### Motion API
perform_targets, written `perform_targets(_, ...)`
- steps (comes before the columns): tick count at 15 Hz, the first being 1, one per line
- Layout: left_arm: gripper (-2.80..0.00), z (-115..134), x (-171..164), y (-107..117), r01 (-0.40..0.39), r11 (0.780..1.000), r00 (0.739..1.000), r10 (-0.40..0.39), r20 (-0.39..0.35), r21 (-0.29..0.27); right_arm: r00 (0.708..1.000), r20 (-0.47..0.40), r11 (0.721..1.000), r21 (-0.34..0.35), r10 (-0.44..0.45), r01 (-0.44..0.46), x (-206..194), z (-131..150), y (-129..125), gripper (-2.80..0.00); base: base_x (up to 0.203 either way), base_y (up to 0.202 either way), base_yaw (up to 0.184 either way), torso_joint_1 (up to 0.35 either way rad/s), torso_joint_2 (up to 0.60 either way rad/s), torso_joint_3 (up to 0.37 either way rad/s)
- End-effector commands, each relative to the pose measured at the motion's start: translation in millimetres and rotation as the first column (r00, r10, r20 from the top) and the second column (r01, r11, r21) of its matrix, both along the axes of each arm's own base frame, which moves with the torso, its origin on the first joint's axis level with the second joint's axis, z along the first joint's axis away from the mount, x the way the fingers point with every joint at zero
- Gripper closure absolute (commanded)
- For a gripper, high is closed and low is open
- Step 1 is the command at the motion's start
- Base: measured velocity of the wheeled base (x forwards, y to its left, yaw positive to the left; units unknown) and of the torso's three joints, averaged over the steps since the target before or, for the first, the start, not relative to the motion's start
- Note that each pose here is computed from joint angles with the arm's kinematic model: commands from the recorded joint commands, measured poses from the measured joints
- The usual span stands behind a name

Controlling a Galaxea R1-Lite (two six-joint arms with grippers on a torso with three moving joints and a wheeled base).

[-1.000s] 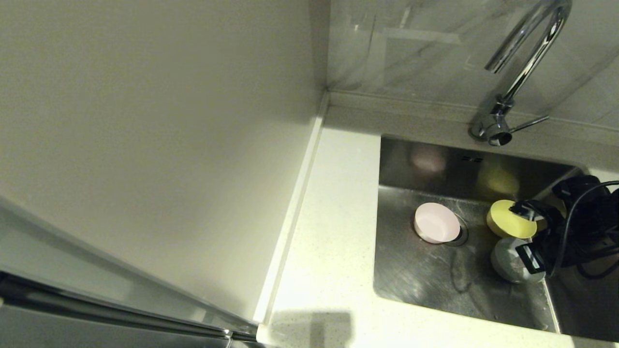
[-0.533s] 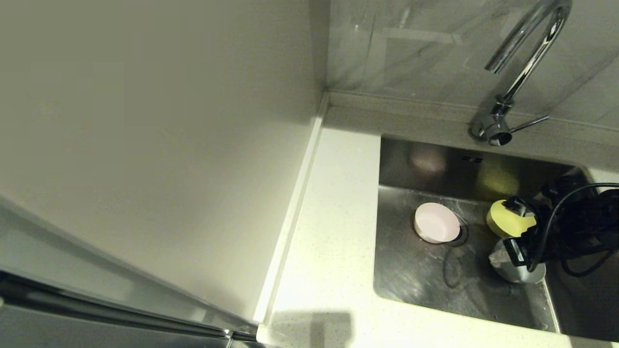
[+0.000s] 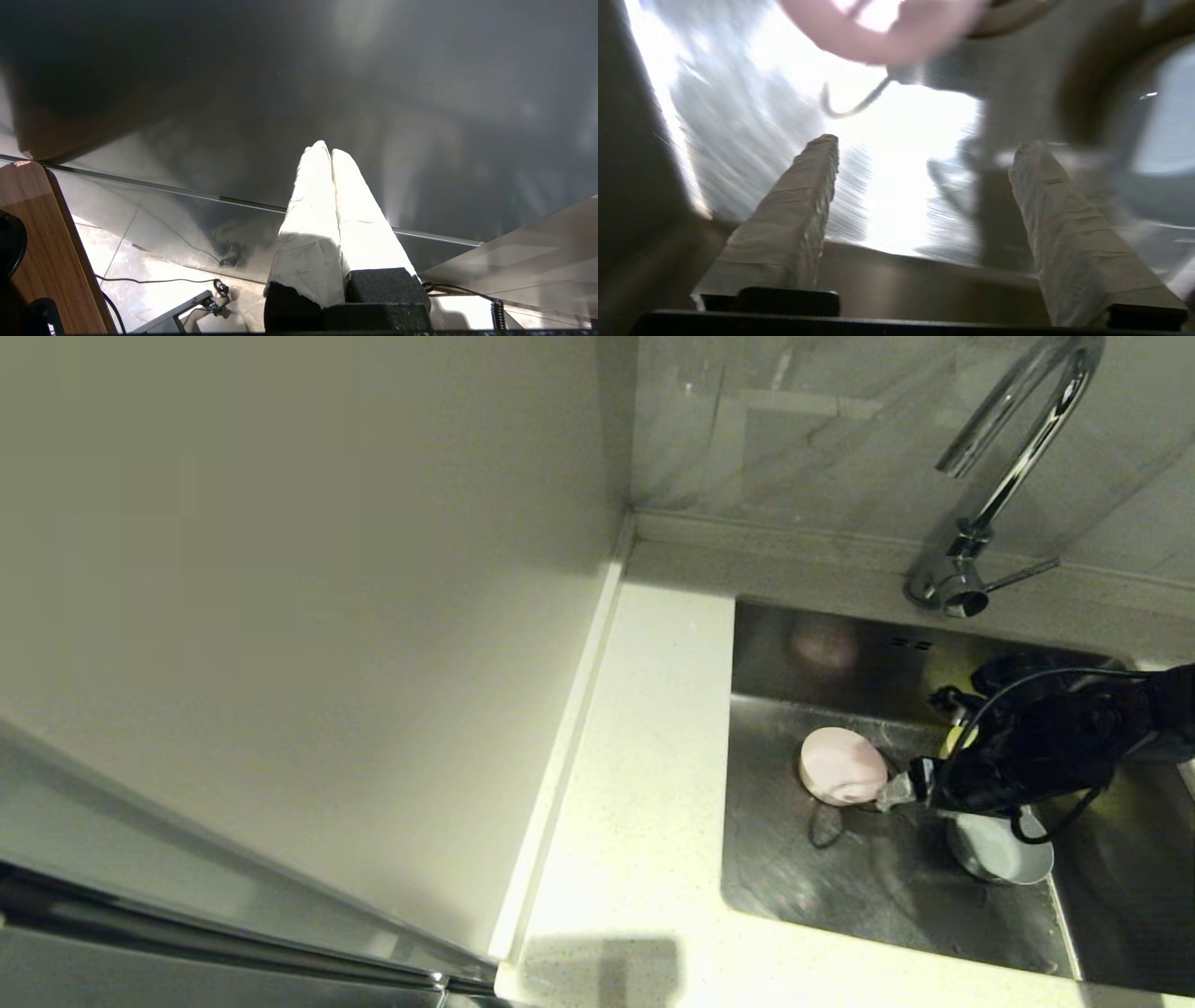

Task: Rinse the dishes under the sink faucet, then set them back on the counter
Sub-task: Put a bowl back to the table from the sink

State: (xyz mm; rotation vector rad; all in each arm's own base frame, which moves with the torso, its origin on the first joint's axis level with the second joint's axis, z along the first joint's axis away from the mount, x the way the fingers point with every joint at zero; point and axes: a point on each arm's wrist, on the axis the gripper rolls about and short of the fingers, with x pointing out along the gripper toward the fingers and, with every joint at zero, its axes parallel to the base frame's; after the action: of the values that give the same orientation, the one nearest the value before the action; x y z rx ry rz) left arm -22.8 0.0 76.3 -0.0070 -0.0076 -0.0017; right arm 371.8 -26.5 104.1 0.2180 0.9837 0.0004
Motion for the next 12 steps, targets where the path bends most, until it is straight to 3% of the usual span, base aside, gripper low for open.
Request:
perform_targets(1, 0.0, -1, 0, 0, 0.0, 1.0, 1.0, 0.0, -0.003, -0.001, 0.999, -0.026, 0.999, 0.025, -0.042, 0.042, 16, -13, 23, -2.8, 0.0, 0.0, 0.0, 0.0, 0.0, 0.0)
perform_targets(5, 0.0, -1, 0, 0, 0.0, 1.0, 1.0, 0.0, -0.003, -0.001, 0.992, 0.058, 0.993, 0.037, -0.114, 0.111, 56, -10, 29, -2.8, 0.0, 0.0, 0.0, 0.0, 0.0, 0.0)
perform_targets(10, 0.0, -1, 0, 0, 0.0, 1.0, 1.0, 0.0, -0.003, -0.001, 0.952, 0.193, 0.967, -0.047, -0.238, 0.251, 73, 0, 12, -2.8, 0.0, 0.0, 0.0, 0.0, 0.0, 0.0)
perform_targets(12, 0.0, -1, 0, 0, 0.0, 1.0, 1.0, 0.0, -0.003, -0.001, 0.95, 0.199, 0.964, -0.065, -0.241, 0.258, 75, -6, 6, -2.8, 0.0, 0.0, 0.0, 0.0, 0.0, 0.0)
